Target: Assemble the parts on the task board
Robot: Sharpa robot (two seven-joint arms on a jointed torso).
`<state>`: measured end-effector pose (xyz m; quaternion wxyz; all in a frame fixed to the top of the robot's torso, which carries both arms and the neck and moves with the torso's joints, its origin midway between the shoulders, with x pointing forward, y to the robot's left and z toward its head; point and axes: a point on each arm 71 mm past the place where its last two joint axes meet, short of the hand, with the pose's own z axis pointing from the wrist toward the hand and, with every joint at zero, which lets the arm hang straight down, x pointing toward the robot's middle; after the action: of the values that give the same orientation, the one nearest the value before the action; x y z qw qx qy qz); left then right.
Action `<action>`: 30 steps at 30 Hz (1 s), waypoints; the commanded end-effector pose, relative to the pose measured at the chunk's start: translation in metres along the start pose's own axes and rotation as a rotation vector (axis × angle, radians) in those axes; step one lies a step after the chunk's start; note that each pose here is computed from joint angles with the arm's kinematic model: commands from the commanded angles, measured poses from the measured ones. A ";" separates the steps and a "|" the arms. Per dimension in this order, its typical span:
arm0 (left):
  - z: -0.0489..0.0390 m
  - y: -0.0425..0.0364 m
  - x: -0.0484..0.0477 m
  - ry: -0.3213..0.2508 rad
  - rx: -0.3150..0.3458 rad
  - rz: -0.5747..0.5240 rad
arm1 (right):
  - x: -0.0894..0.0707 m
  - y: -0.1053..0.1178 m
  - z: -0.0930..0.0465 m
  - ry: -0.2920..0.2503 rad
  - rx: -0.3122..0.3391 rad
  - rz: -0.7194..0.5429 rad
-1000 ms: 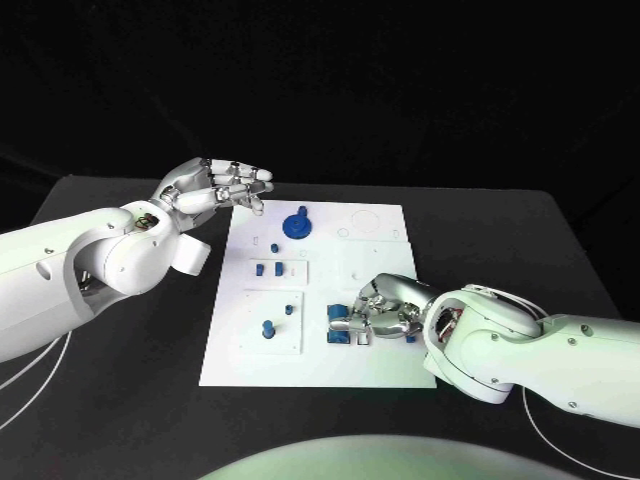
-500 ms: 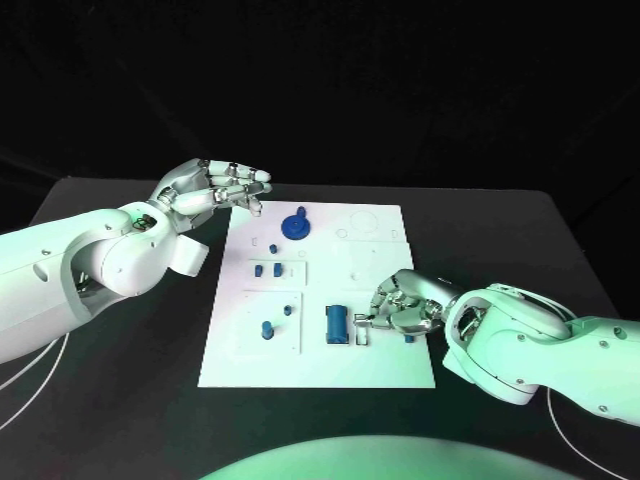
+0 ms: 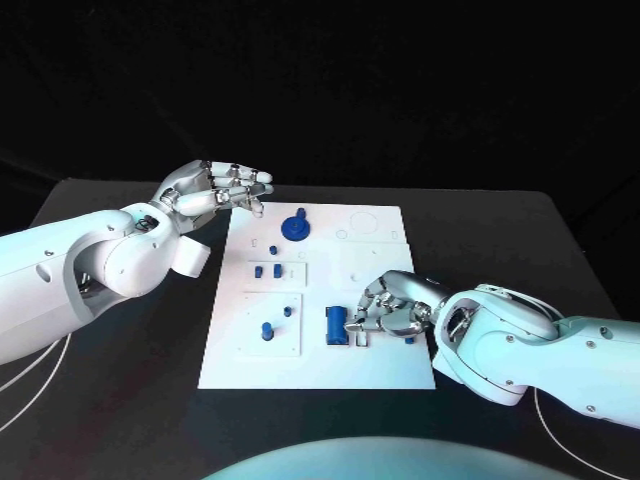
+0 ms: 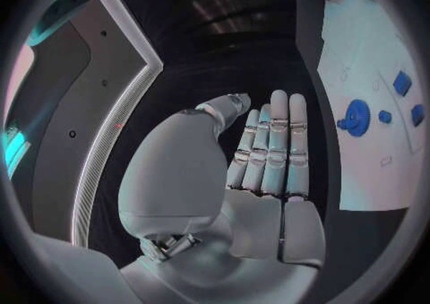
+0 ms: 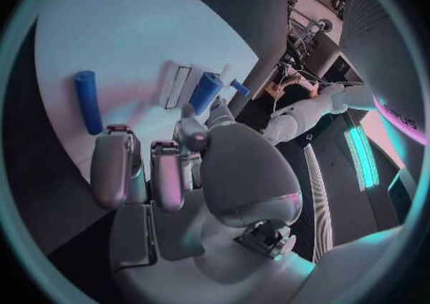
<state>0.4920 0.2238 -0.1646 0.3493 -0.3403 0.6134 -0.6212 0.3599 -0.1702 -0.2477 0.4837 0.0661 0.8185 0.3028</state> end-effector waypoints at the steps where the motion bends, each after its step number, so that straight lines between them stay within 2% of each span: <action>1: 0.0005 -0.0007 0.0021 0.016 0.007 -0.009 | 0.005 0.002 0.001 0.032 -0.018 -0.030; 16: -0.0001 -0.0007 0.0013 0.014 0.006 -0.009 | 0.012 0.006 0.003 0.061 -0.020 -0.050; 30: -0.0002 -0.0007 0.0014 0.015 0.006 -0.009 | 0.011 0.002 0.007 0.039 0.006 -0.069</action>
<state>0.4919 0.2247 -0.1648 0.3495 -0.3405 0.6136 -0.6208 0.3597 -0.1609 -0.2563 0.4756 0.0415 0.8282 0.2935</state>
